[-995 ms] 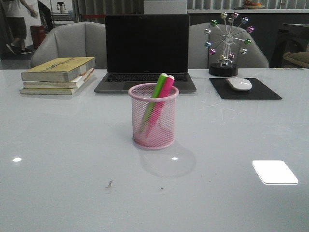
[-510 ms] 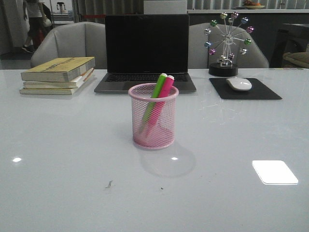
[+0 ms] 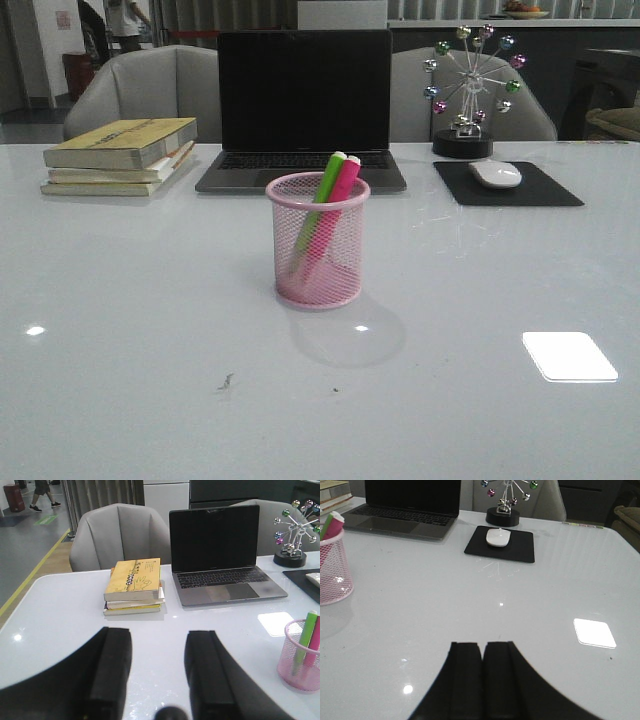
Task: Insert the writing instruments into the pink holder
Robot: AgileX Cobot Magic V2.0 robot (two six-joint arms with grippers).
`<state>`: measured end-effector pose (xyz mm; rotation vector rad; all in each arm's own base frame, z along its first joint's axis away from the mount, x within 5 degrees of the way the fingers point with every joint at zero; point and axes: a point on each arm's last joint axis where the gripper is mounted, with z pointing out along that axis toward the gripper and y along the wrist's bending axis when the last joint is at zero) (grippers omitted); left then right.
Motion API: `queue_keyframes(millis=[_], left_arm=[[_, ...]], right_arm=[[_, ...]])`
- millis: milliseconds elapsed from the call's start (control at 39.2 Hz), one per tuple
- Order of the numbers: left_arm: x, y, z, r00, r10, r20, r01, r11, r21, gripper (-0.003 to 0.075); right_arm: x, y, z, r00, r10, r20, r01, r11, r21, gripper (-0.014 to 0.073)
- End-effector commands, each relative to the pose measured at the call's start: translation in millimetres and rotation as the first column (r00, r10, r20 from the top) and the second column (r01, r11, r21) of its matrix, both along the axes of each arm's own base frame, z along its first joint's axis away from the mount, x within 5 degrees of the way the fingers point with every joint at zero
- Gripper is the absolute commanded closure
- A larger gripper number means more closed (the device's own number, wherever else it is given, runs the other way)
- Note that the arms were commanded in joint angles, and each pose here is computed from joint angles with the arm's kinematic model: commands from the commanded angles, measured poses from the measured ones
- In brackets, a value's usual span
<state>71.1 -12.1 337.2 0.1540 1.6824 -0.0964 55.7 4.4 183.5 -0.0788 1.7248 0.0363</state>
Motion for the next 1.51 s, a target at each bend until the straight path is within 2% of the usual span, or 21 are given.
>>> queue_keyframes(millis=[0,714,842,918,1020,1199,1276,1480], left_arm=[[-0.2,0.9,16.0,0.995,0.012,0.101,-0.009,1.000,-0.022,0.0405],[0.0,1.0,15.3,0.995,0.012,0.099,-0.011,1.000,-0.018,0.0587],[0.2,2.4,15.9,0.993,0.023,0.113,-0.026,0.999,0.025,0.0629],[-0.3,3.2,17.2,0.990,0.029,0.139,-0.035,0.999,0.040,0.0629],[-2.7,4.0,17.3,0.978,0.039,0.203,-0.041,0.999,0.007,0.0629],[-10.4,6.2,3.0,0.944,0.074,0.321,-0.032,0.990,-0.136,0.0629],[-13.6,7.7,-8.4,0.938,0.097,0.333,-0.040,0.984,-0.173,0.0629],[-19.1,10.6,-35.7,0.937,0.143,0.318,-0.089,0.980,-0.180,0.0629]], right_arm=[[-0.4,-0.9,7.5,0.996,-0.010,0.094,0.011,1.000,-0.009,0.0536],[-0.4,-0.9,7.5,0.996,-0.010,0.094,0.011,1.000,-0.009,0.0536],[-0.4,-0.9,7.5,0.996,-0.010,0.094,0.011,1.000,-0.009,0.0536],[-0.4,-0.9,7.5,0.996,-0.010,0.094,0.011,1.000,-0.009,0.0536],[-0.4,-0.9,7.5,0.996,-0.010,0.094,0.011,1.000,-0.009,0.0536],[-0.4,-0.9,7.5,0.996,-0.010,0.094,0.011,1.000,-0.009,0.0536],[-0.4,-0.9,7.5,0.996,-0.010,0.094,0.011,1.000,-0.009,0.0536],[-0.4,-0.9,7.5,0.996,-0.010,0.094,0.011,1.000,-0.009,0.0536]])
